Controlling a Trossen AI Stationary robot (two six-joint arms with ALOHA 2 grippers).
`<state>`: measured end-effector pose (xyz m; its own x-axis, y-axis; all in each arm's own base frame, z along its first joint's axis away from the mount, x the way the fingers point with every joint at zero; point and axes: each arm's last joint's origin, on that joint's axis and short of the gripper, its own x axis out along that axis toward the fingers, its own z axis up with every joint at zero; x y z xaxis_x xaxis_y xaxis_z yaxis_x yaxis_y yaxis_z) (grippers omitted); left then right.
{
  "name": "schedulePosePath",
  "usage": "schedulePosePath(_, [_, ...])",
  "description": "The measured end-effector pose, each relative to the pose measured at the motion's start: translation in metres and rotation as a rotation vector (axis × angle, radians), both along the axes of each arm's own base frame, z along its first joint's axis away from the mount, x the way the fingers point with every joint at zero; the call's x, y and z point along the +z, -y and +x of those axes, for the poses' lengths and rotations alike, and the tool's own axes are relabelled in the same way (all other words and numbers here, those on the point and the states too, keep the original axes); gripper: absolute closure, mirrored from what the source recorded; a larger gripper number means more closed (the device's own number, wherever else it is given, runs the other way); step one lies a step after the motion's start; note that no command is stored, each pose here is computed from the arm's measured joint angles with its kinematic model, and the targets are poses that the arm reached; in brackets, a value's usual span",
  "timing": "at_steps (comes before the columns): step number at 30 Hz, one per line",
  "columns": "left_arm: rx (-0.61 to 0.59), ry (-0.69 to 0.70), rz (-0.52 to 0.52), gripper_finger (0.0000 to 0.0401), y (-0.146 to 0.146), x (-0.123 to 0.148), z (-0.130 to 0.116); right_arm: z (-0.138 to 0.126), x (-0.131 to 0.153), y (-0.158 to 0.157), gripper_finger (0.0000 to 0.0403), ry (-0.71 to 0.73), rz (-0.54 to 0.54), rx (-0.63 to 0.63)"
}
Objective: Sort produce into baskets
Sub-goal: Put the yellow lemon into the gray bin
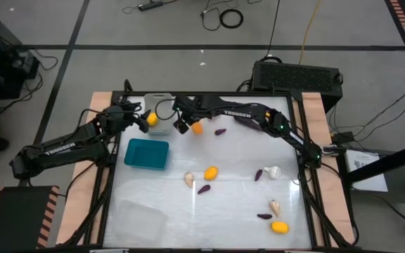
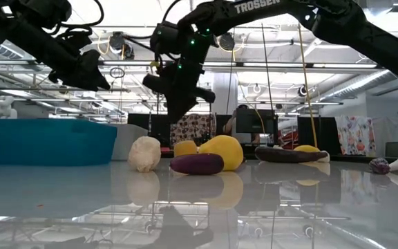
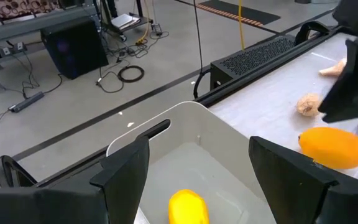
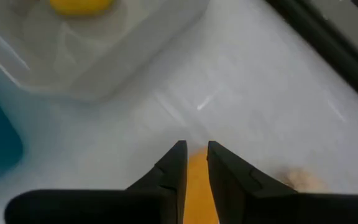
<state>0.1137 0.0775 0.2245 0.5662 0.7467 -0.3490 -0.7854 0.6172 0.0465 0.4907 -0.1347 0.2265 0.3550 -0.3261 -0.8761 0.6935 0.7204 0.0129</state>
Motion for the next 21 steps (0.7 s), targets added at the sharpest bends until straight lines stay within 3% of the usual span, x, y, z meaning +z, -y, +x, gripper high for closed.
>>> schedulePosePath(4, [0.0,-0.001,0.001,0.0118,0.0,0.0,0.0,-0.002,-0.006,-0.001,0.0315,-0.036,0.019,-0.022])
schedulePosePath(12, [-0.002,-0.003,0.003,0.0118,0.0,0.0,0.0,-0.006,-0.016,0.003,0.0193,-0.074,0.046,-0.101])
schedulePosePath(21, [-0.002,-0.002,0.004,0.0118,0.0,0.0,0.0,-0.013,-0.018,0.002,0.0076,-0.145,-0.004,-0.179])
